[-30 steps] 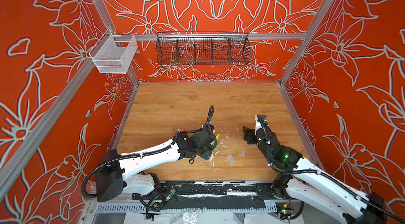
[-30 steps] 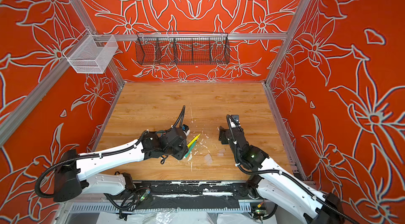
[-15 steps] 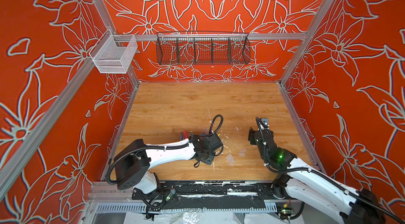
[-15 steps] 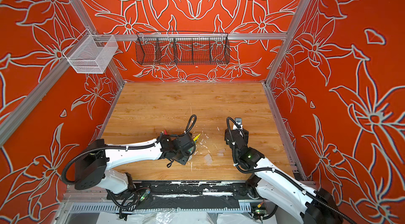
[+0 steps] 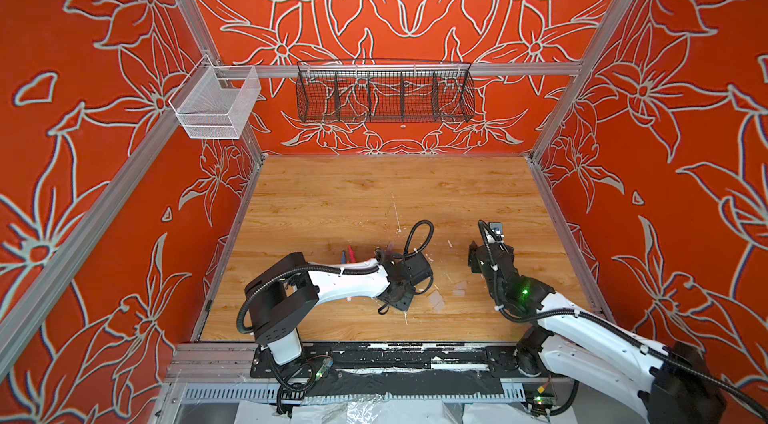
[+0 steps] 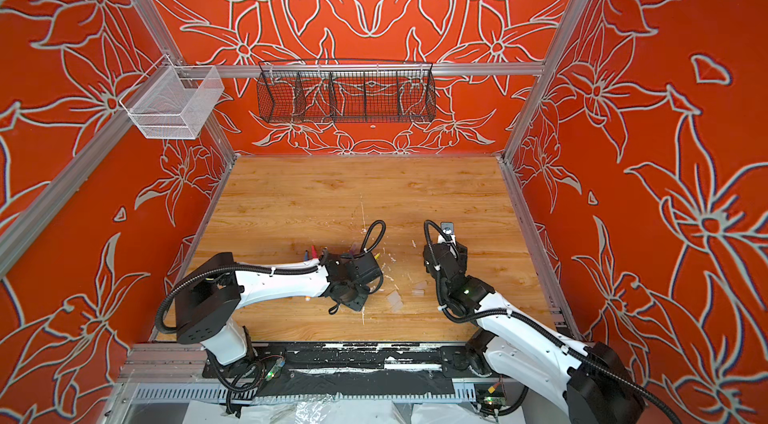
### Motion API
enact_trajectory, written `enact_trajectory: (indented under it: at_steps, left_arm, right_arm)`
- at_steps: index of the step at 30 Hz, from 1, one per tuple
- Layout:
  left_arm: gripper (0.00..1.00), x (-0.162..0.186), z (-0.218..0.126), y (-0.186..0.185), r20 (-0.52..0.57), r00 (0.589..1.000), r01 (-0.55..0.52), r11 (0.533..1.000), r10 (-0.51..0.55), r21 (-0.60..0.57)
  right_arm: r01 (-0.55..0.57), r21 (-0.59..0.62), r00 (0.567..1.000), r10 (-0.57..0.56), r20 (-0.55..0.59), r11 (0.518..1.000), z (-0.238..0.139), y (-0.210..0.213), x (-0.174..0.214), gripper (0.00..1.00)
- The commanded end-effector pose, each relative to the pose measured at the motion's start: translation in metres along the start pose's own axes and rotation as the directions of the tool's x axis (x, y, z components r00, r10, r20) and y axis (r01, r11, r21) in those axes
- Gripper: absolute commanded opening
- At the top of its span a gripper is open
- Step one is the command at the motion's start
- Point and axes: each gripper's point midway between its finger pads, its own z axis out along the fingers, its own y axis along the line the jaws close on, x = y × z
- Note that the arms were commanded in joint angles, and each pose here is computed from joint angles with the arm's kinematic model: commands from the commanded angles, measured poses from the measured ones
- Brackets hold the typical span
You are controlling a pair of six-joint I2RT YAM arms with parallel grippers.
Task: Insert the pens into the pen caps
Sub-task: 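Move the left gripper over the green highlighter and close on it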
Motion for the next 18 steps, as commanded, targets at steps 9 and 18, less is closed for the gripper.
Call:
enact_trajectory:
  at_steps: [9,18]
  left_arm:
    - [0.39,0.003,0.012,0.010,-0.044,0.999,0.013,0.996,-0.017,-0.094]
    - [0.39,0.000,0.023,0.008,-0.069,0.998,0.005,0.994,-0.013,-0.105]
  right_arm:
    - [-0.021,-0.006,0.999,0.021,0.025,1.000,-0.003,0.000,-0.013,0.71]
    - [-0.022,-0.010,0.999,0.022,0.024,1.000,-0.003,0.001,-0.013,0.71]
